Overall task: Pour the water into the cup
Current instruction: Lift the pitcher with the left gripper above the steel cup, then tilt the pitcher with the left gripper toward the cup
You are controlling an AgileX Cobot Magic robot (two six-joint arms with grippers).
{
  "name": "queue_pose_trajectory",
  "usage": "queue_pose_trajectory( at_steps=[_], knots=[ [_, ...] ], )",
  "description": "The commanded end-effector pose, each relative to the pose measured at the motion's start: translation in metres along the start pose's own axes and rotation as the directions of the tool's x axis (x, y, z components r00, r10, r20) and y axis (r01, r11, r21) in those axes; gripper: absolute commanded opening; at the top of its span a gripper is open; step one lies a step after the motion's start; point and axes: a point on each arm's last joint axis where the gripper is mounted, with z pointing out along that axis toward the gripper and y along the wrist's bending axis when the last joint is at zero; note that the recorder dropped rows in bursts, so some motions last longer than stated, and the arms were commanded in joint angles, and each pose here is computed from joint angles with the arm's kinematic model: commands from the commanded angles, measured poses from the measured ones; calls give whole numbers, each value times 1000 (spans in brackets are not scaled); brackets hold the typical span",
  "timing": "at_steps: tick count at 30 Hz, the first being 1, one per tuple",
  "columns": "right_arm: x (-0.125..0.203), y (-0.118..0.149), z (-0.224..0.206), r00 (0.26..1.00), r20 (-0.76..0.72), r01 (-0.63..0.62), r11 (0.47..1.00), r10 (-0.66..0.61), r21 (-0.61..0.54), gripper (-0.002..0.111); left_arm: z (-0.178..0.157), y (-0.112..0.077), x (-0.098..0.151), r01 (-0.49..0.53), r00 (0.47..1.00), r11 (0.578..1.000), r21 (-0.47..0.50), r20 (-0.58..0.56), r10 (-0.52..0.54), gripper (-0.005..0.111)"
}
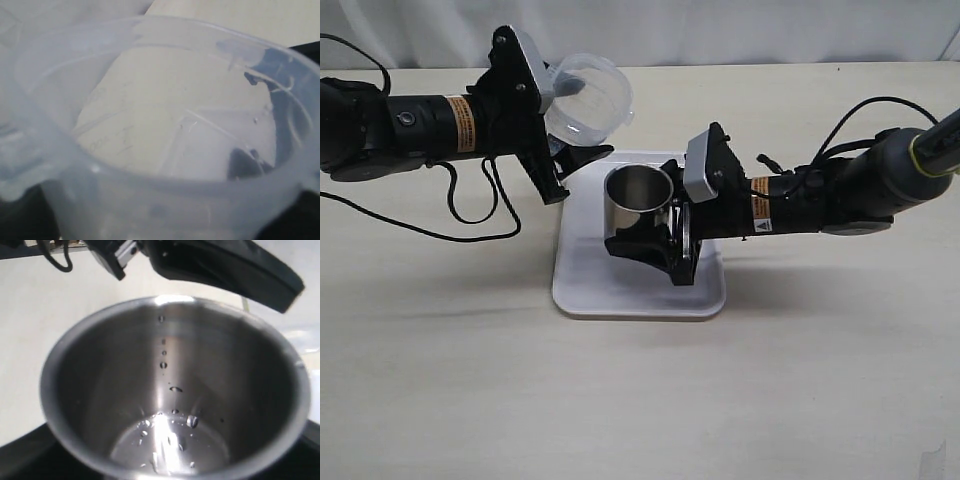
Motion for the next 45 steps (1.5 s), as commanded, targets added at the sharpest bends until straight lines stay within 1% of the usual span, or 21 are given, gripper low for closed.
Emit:
queue_pose_trajectory(
  at_steps=[1, 11, 14, 17, 20, 24, 34, 45],
  knots=[
    [-7, 3, 1, 998, 44, 57, 996, -54, -71, 4, -1, 6, -9, -27, 999, 999, -30, 40, 28, 0],
    [-7, 4, 1, 997, 47, 70, 994, -67, -85, 4, -1, 6, -10, -22, 999, 999, -34, 47, 23, 0],
    [-8, 4, 2, 994, 39, 103, 988, -99, -119, 4, -1, 6, -10, -22, 999, 999, -34, 47, 23, 0],
    [-5, 0, 5, 994, 57, 100, 986, -93, -131, 4, -1, 6, -10, -22, 999, 999, -34, 47, 23, 0],
    [0, -2, 10, 992, 77, 110, 978, -98, -175, 4, -1, 6, -10, -22, 999, 999, -34, 47, 23, 0],
    [4, -6, 13, 992, 79, 116, 977, -103, -181, 4, -1, 6, -10, -24, 999, 999, -32, 47, 25, 0],
    [3, -7, 14, 993, 79, 104, 978, -91, -179, 4, -1, 6, -10, -125, 991, 992, -37, 41, 126, 0],
    [3, -7, 14, 993, 79, 103, 978, -90, -180, 4, -2, 5, -15, -233, 968, 971, -49, 89, 236, 0]
  ],
)
